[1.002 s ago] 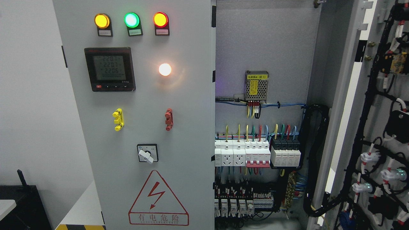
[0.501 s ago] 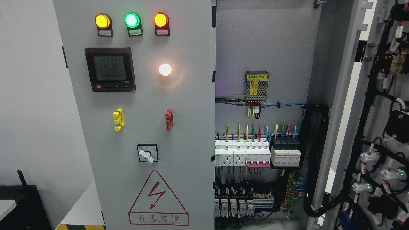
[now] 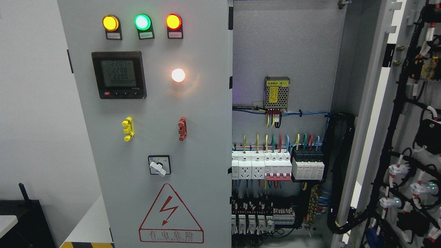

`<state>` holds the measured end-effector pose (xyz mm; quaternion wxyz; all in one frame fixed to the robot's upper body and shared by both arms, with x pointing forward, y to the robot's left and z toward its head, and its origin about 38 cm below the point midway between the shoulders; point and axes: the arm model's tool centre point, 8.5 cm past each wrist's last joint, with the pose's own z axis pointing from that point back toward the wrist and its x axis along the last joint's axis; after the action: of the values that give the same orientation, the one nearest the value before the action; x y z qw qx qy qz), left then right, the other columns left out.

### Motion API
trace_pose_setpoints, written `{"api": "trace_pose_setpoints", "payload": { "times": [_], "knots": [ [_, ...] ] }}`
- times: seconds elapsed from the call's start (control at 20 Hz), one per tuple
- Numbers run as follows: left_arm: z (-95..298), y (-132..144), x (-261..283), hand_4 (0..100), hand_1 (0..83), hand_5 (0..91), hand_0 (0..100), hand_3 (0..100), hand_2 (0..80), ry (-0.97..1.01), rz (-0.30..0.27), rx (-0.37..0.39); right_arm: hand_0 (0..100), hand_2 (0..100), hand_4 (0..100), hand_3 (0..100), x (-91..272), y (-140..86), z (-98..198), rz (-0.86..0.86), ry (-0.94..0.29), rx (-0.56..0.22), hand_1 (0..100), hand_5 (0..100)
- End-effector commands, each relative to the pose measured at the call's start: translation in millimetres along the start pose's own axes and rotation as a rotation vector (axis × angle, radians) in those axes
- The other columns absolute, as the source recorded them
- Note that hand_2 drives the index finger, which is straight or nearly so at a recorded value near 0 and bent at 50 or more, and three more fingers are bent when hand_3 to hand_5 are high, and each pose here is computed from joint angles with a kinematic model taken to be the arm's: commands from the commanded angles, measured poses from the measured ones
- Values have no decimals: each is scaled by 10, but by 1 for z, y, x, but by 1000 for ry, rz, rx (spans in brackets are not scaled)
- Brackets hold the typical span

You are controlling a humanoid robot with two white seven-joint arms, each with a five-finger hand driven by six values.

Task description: Open door with both hands

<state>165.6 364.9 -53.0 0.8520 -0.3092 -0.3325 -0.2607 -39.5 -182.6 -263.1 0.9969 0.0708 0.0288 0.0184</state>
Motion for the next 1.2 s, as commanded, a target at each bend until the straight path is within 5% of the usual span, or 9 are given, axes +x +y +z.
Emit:
{"api": "trace_pose_setpoints", "payload": {
  "times": [0.0,0.15,0.55,0.8,1.15],
  "knots": [
    [22,18,-104,31,0,0,0,0,0,153,110,213,107,0,0,0,0,0,0,0,-1,-1,0,0],
    [24,10,-144,31,0,0,0,0,0,177,170,298,107,0,0,0,0,0,0,-1,-1,-1,0,0],
    [9,-45,-214,31,0,0,0,0,0,233,249,382,107,0,0,0,0,0,0,0,-1,-1,0,0],
    [-2,-84,-261,31,0,0,0,0,0,324,377,451,107,0,0,0,0,0,0,0,-1,-1,0,0],
    [-35,-100,-267,31,0,0,0,0,0,356,421,490,107,0,0,0,1,0,0,-1,-3,-1,0,0]
  ]
}}
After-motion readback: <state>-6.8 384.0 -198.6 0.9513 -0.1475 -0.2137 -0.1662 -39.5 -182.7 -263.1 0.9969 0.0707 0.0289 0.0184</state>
